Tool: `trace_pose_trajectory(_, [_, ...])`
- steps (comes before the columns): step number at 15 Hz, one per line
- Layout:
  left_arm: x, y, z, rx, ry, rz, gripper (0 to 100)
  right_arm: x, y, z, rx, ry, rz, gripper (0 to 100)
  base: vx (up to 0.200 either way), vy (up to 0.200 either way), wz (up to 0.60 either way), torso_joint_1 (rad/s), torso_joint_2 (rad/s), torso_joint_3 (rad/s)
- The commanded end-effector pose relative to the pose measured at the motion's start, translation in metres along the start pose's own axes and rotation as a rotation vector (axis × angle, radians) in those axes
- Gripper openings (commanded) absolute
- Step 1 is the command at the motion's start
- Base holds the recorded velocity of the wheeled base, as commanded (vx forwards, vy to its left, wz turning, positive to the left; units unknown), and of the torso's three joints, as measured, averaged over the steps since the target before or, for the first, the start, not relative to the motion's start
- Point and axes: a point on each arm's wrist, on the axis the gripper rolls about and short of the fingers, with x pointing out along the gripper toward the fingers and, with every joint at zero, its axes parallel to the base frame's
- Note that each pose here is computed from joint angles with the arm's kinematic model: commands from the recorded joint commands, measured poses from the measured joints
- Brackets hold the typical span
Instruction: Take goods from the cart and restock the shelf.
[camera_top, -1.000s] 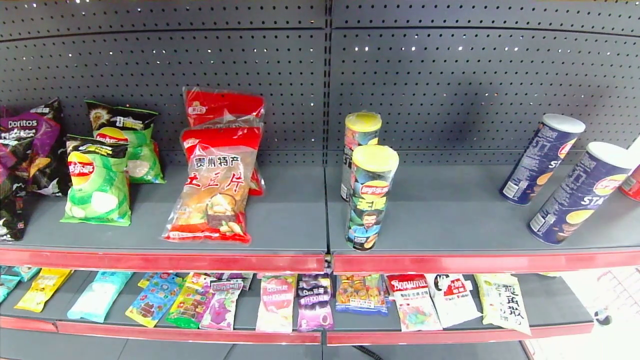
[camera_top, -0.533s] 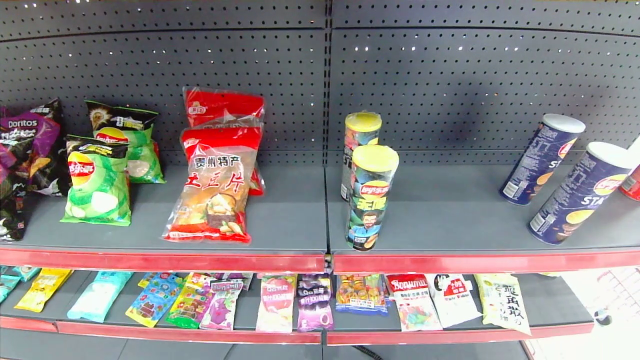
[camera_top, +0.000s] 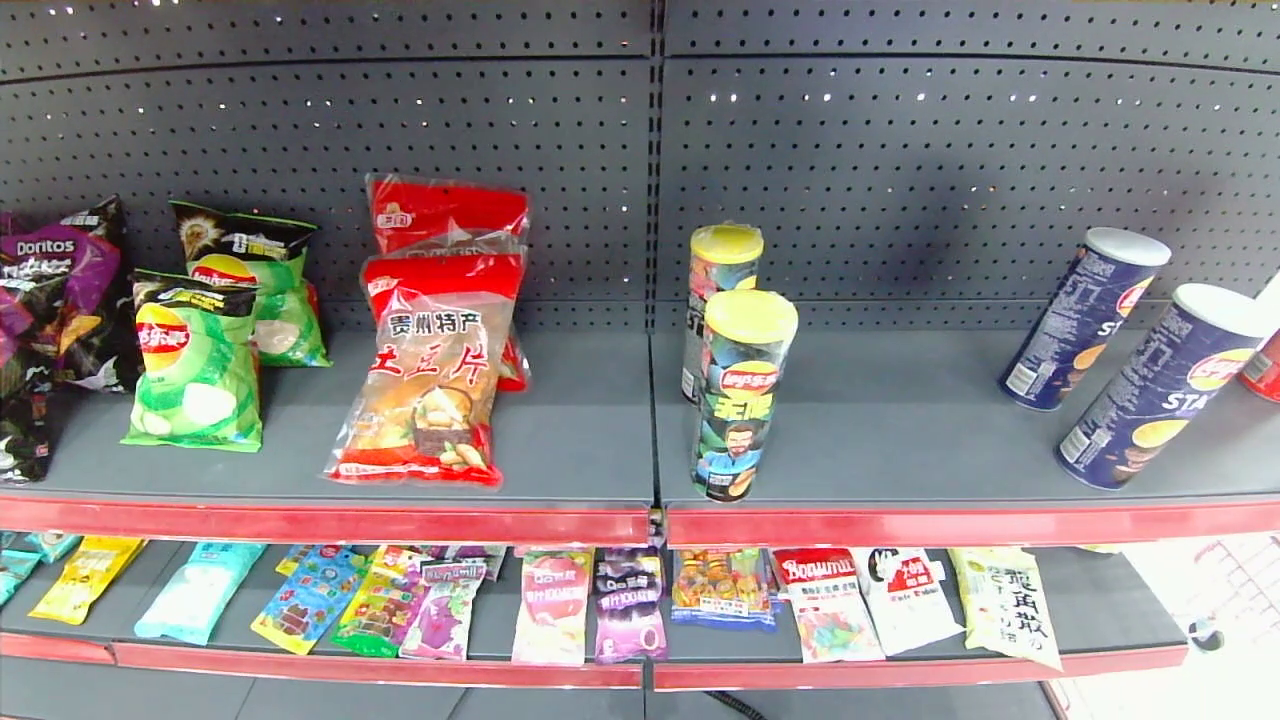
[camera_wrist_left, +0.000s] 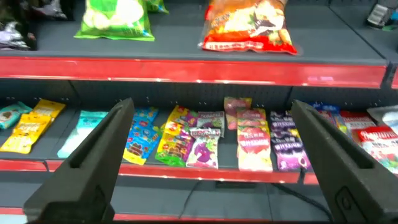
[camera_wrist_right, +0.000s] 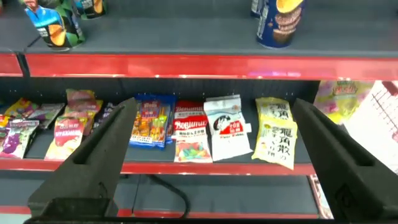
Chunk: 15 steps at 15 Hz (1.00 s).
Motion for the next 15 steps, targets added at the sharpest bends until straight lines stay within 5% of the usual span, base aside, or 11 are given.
trace_pose_trajectory(1, [-0.0011,0.0,-0.0004,-0.002,-0.013,0.003,100,-0.001,-0.0001,-0.0005,0.003,-0.012,-0.006,100,0.0,0.0,0.0,0.0,0.0,0.0])
trace_pose_trajectory(3, [-0.0011,0.0,-0.0002,-0.002,-0.015,0.005,100,-0.001,0.0,-0.0005,0.001,-0.012,-0.004,100,0.0,0.0,0.0,0.0,0.0,0.0])
trace_pose_trajectory(15, [-0.001,-0.0001,-0.0008,-0.002,-0.011,0.003,100,-0.001,0.0,-0.0005,0.001,-0.012,-0.003,100,0.0,-0.2,0.0,0.004,0.0,0.001])
